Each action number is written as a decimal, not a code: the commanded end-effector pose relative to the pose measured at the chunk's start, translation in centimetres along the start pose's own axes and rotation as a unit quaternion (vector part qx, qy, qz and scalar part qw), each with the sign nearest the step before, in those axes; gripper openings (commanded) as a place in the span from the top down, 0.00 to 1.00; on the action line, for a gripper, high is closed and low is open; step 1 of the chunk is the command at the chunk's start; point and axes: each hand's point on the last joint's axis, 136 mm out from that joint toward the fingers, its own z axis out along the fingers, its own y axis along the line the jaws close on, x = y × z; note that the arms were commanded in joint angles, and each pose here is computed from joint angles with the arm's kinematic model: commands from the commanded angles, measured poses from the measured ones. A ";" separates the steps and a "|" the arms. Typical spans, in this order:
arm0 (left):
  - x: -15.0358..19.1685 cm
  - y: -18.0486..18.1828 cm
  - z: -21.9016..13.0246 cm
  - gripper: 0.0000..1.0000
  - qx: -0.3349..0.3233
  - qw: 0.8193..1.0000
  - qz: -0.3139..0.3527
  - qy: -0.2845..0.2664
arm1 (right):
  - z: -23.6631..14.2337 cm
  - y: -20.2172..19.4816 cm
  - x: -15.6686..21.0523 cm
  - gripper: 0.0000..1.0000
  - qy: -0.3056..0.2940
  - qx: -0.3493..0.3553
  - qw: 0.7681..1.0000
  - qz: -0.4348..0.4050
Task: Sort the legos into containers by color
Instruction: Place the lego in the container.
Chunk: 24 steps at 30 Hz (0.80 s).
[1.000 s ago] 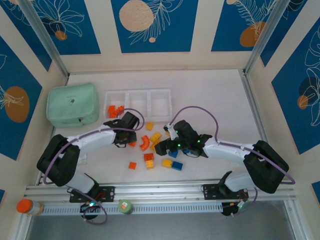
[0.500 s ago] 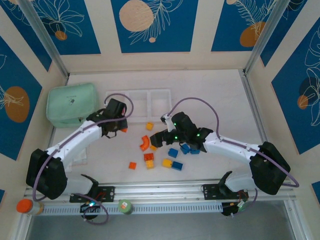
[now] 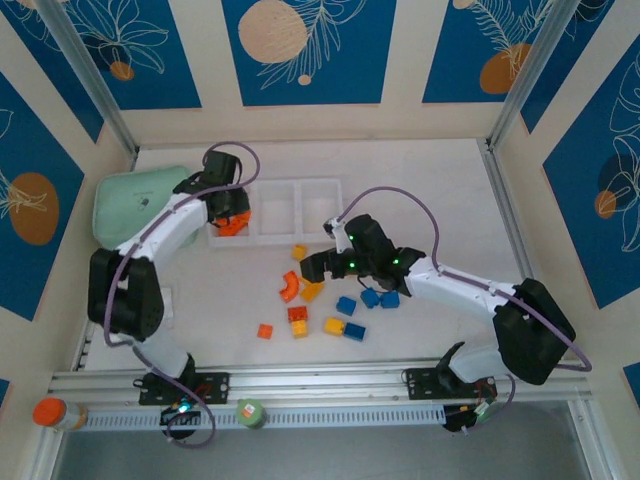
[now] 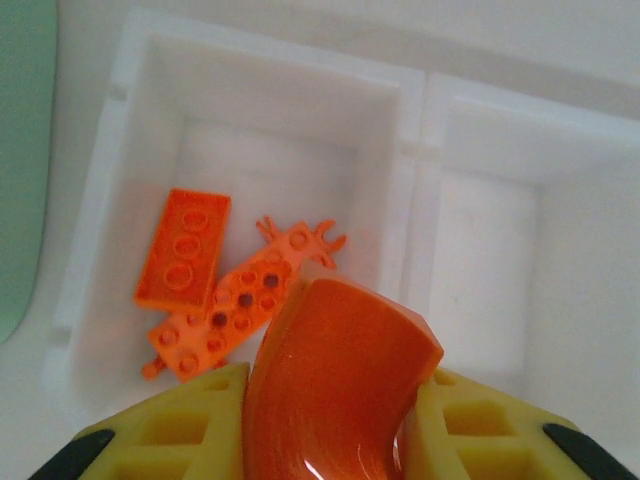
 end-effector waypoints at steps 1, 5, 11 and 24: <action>-1.5 1.1 1.9 0.73 -0.011 1.000 -0.002 0.007 | -0.1 0.8 -1.5 0.01 -0.015 -0.019 1.000 0.003; -2.9 2.3 3.7 0.72 -0.014 1.000 -0.017 0.005 | 0.0 0.5 -1.5 0.01 -0.012 -0.019 1.000 0.007; -2.8 2.7 6.2 0.54 -0.015 0.999 -0.020 0.032 | 0.4 0.1 -1.6 0.01 -0.008 -0.019 1.000 0.012; -2.9 0.5 -0.3 0.39 0.067 0.997 -0.026 -0.006 | -2.4 -1.4 -0.5 0.01 -0.009 0.011 1.000 0.015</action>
